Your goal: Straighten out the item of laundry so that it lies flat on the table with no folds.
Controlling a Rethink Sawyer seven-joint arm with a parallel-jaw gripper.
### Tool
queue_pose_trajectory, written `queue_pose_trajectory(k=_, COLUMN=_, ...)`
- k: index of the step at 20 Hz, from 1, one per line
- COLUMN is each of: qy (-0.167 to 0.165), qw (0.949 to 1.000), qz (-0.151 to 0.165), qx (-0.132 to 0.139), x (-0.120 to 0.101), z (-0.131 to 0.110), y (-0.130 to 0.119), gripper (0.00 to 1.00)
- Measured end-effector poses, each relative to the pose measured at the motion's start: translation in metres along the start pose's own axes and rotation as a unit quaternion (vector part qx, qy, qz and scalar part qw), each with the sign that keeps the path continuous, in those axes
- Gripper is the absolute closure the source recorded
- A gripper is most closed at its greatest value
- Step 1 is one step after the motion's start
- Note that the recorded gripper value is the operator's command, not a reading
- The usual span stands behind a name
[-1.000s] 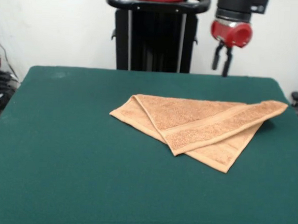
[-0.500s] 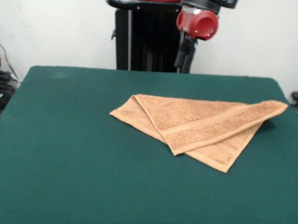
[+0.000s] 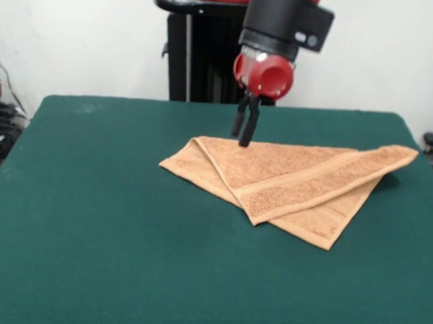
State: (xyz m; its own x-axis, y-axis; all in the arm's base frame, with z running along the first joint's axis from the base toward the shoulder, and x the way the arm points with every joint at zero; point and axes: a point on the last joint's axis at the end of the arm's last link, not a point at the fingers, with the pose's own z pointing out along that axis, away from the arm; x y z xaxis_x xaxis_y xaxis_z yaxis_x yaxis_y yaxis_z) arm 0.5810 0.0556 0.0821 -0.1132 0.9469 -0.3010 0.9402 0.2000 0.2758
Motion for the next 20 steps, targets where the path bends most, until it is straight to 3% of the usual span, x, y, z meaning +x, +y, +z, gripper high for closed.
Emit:
queue_pose_trajectory(k=13, qy=-0.024, qw=0.9997, qz=-0.003, qx=-0.001, x=0.0, z=0.069, y=0.035, gripper=0.0)
queue_pose_trajectory(k=20, qy=-0.026, qw=0.9997, qz=-0.001, qx=-0.005, x=0.004, z=0.084, y=0.044, gripper=0.0)
